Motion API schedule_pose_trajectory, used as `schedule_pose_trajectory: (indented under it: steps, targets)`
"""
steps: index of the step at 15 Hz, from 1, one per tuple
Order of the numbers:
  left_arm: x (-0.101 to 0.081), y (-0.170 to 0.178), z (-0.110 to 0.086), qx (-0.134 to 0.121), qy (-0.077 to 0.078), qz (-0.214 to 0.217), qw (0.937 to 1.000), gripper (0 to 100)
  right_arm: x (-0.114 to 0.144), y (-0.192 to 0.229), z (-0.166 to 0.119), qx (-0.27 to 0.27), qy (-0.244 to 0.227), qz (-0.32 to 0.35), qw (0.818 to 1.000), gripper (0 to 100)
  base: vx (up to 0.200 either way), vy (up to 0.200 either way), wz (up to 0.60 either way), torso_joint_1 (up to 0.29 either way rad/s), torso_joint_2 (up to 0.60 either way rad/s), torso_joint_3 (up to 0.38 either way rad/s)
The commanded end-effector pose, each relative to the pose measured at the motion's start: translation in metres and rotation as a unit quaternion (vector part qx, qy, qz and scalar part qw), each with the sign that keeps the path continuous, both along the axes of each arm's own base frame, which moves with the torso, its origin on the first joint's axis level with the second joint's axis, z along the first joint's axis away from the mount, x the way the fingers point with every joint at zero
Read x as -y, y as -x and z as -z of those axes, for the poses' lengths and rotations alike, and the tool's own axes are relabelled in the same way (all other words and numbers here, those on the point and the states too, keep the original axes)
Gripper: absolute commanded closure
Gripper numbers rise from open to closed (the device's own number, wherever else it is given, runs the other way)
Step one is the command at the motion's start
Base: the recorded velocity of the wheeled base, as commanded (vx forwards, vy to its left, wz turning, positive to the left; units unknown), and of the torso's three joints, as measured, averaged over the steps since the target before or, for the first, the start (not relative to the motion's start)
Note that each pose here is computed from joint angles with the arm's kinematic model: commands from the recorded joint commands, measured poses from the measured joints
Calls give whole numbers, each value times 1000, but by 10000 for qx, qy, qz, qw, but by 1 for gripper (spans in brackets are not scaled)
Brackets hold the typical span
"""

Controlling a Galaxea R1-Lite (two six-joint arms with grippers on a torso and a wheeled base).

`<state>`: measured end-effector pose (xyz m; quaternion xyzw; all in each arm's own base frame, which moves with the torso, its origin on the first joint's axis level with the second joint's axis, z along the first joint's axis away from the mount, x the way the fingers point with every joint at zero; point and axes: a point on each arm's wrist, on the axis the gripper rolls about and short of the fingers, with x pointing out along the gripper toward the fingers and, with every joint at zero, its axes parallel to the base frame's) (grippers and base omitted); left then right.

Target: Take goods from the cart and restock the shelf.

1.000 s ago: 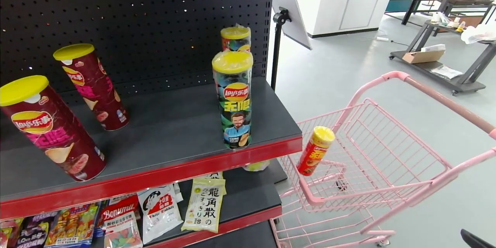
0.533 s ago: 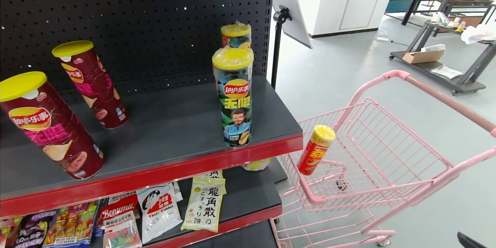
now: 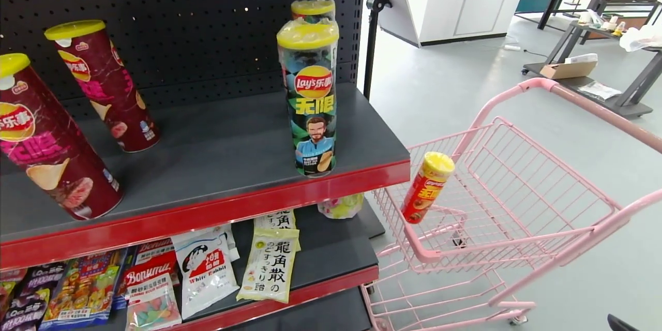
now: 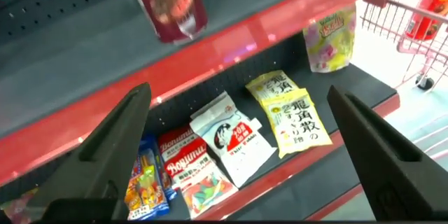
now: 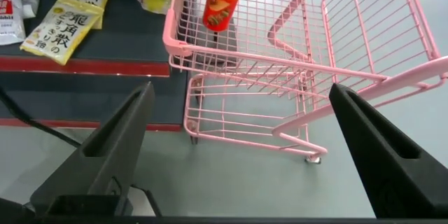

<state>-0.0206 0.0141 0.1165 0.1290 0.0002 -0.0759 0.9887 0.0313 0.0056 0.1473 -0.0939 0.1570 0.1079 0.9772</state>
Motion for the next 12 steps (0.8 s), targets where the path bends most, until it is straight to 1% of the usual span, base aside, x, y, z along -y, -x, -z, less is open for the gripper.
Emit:
schedule_pose_trajectory:
  steps: [1, 5, 7, 8, 9, 10, 11, 12]
  targets:
    - [0, 1, 0, 39, 16, -2, 10000, 0, 0, 0, 1, -19, 3, -7, 10000, 0, 0, 0, 0, -188, 544, 359]
    - [-1, 1, 0, 60, 25, -9, 10000, 0, 0, -1, 4, -149, 14, 4, 9999, 0, 0, 0, 0, -182, 548, 361]
    - [-1, 1, 0, 50, 44, -17, 10000, 0, -1, -11, 5, -380, 32, 26, 9993, 0, 0, 0, 0, -76, 283, 190]
    - [-1, 1, 0, 48, 52, -25, 10000, 0, -3, -19, 0, -428, -14, -16, 9991, 0, 0, 0, 0, -36, 119, 85]
    - [-1, 1, 1, 40, 57, -33, 10000, 0, -5, -30, -5, -446, -140, 25, 9989, 0, 0, 0, 0, -12, 66, 36]
    - [0, 0, 0, -29, 124, -66, 9999, 0, -11, -65, -21, -314, -746, 159, 9966, 0, 0, 0, 0, 0, 0, 0]
    - [0, -2, -2, -111, 177, -107, 9997, 0, -14, -91, -26, -254, -892, 139, 9956, 0, 0, 0, 0, 0, 0, 0]
    - [1, -4, -5, -180, 188, -118, 9996, 0, -17, -118, -25, -323, -929, 151, 9950, 0, 0, 0, 0, 0, 0, 0]
